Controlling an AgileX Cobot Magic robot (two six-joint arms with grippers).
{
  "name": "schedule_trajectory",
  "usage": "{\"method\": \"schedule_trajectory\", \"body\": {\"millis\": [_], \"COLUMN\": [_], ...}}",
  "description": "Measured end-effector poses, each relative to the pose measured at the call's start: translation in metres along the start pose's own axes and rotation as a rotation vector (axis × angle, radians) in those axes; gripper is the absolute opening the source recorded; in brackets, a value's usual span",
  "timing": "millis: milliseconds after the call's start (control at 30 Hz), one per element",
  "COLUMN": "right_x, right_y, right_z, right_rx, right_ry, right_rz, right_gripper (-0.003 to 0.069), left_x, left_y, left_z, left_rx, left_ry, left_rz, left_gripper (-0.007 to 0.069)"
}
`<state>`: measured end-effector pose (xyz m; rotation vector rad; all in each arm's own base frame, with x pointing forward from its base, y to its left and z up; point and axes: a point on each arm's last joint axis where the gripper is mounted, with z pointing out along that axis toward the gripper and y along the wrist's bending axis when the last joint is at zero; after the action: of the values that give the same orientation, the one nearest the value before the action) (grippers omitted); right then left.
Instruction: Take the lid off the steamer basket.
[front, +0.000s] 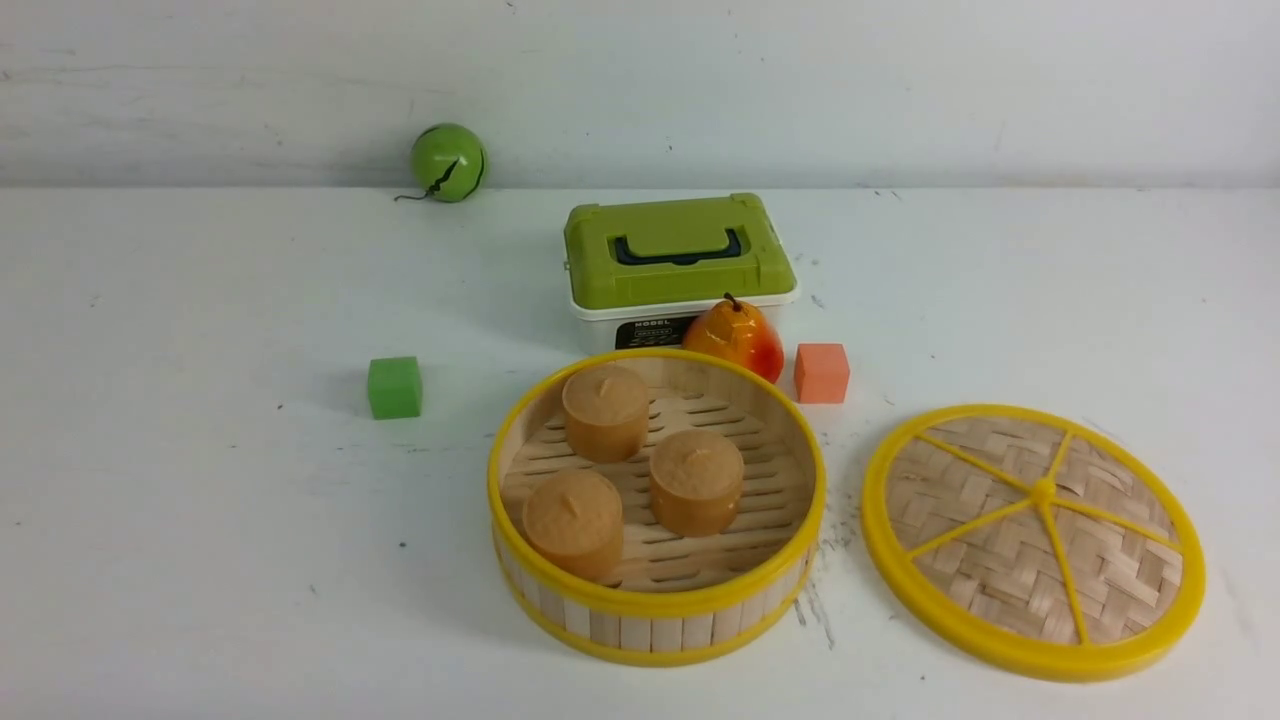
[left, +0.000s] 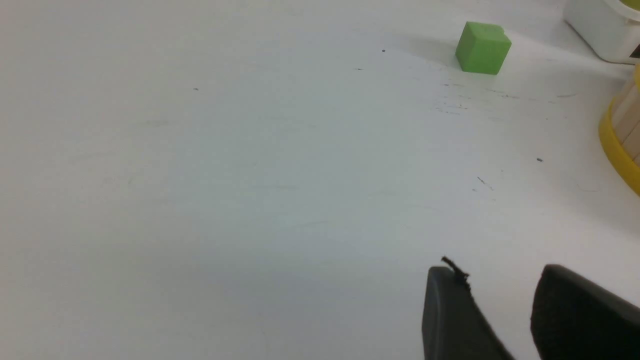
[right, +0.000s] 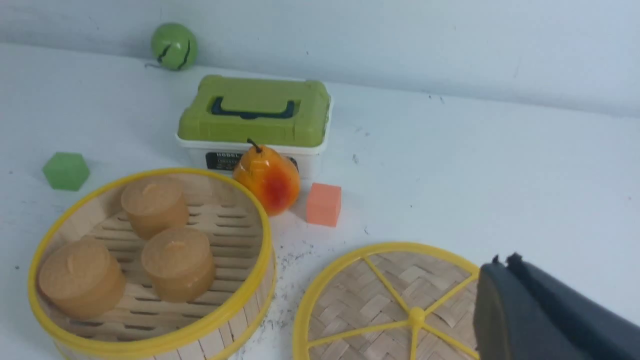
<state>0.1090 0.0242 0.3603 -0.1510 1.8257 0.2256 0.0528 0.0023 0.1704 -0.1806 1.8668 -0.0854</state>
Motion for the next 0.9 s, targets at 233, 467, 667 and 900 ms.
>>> {"method": "schedule_trajectory", "body": {"millis": [233, 467, 667, 900], "right_x": [-0.001, 0.007, 0.048, 0.137], "right_y": [0.001, 0.006, -0.003, -0.021], "right_z": [-0.007, -0.003, 0.010, 0.005], "right_rx": [-0.002, -0.049, 0.010, 0.141], "right_ry": [-0.025, -0.052, -0.238, -0.216], "right_rz": [-0.002, -0.041, -0.062, 0.055], "right_gripper": [-0.0018, -0.0018, -0.0018, -0.0016], "left_x": [0.000, 0.000, 0.000, 0.000], "left_y": [0.000, 0.000, 0.000, 0.000], "left_z": [0.000, 0.000, 0.000, 0.000], "left_rx": [0.000, 0.000, 0.000, 0.000], "left_ry": [0.000, 0.000, -0.001, 0.000], "left_rz": [0.000, 0.000, 0.000, 0.000], "left_gripper": [0.0239, 0.0239, 0.0239, 0.0239]}}
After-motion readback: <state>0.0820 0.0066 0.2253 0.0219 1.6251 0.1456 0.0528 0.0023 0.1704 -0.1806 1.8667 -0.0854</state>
